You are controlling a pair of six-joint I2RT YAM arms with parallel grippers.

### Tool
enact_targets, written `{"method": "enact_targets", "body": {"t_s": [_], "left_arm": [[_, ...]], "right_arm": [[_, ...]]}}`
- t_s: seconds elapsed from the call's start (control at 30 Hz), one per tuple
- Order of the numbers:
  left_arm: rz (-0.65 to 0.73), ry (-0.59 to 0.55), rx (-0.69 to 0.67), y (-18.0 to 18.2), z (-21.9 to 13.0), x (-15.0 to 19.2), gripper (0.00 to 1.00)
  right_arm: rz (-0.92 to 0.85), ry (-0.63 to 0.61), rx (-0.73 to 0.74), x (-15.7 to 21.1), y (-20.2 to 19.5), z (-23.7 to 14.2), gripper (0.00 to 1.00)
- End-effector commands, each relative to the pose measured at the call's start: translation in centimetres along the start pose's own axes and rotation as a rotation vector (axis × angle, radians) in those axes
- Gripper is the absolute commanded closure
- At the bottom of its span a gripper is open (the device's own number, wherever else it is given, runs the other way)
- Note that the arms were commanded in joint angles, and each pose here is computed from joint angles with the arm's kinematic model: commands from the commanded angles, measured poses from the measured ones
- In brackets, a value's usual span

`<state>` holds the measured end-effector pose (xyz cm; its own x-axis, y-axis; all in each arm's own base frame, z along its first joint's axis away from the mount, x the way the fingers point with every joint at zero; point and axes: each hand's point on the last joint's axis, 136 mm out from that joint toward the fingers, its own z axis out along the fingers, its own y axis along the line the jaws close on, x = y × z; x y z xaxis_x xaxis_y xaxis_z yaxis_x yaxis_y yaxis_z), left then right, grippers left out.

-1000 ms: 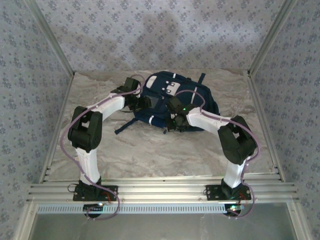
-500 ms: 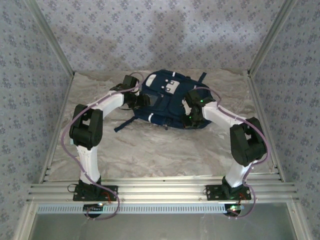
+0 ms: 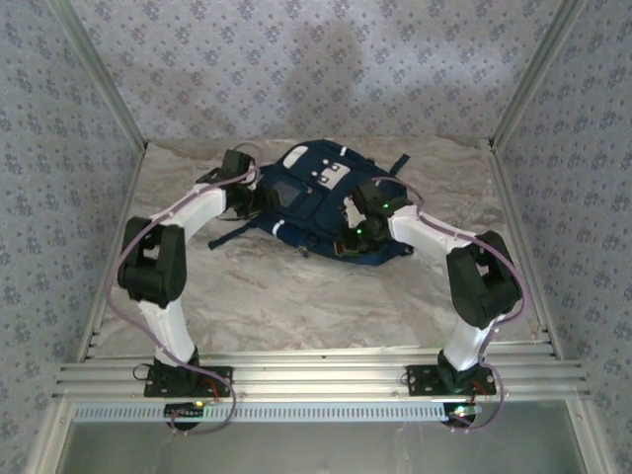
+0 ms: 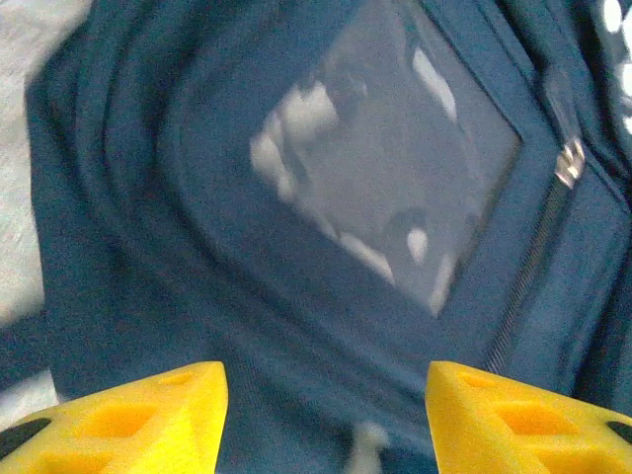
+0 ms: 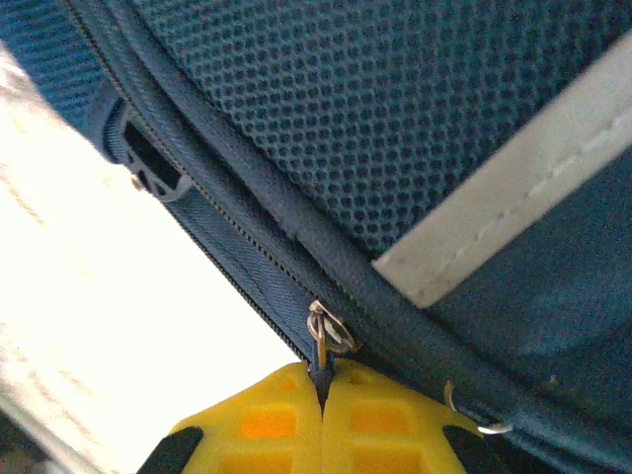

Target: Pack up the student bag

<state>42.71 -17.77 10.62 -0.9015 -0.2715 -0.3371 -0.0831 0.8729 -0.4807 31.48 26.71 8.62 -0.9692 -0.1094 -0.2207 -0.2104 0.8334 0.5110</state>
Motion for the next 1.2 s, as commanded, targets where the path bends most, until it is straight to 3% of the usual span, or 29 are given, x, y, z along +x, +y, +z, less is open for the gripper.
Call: {"method": "enact_targets", "body": {"t_s": [0.0, 0.2, 0.47, 0.67, 0.83, 0.9, 1.17], "left_arm": [[-0.107, -0.016, 0.088, -1.3, -2.5, 1.7, 0.44], [-0.273, -0.012, 0.172, -1.2, -2.3, 6.1, 0.42], [-0.411, -0.037, 0.198, -1.1, -0.6, 8.5, 0.42], [-0.486, -0.105, 0.291, -1.9, -0.7, 7.3, 0.43], [-0.488, -0.178, 0.291, -1.6, -2.3, 6.6, 0.43], [-0.492, -0.213, 0.291, -1.3, -2.9, 6.3, 0.39], [-0.501, -0.193, 0.344, -2.6, -0.9, 5.8, 0.38]], "right_arm": [[0.059, -0.080, -0.218, -3.2, 5.2, 0.6, 1.00], [0.010, -0.089, -0.286, -5.5, 9.3, 1.5, 1.00], [0.023, -0.129, -0.327, -7.0, 10.7, 1.5, 1.00], [0.026, -0.121, -0.324, -6.6, 10.8, 2.0, 1.00], [0.040, -0.122, -0.321, -6.6, 10.2, 2.0, 1.00], [0.036, -0.126, -0.326, -6.8, 10.4, 1.9, 1.00], [0.035, -0.115, -0.365, -6.6, 11.5, 1.9, 1.00]]}}
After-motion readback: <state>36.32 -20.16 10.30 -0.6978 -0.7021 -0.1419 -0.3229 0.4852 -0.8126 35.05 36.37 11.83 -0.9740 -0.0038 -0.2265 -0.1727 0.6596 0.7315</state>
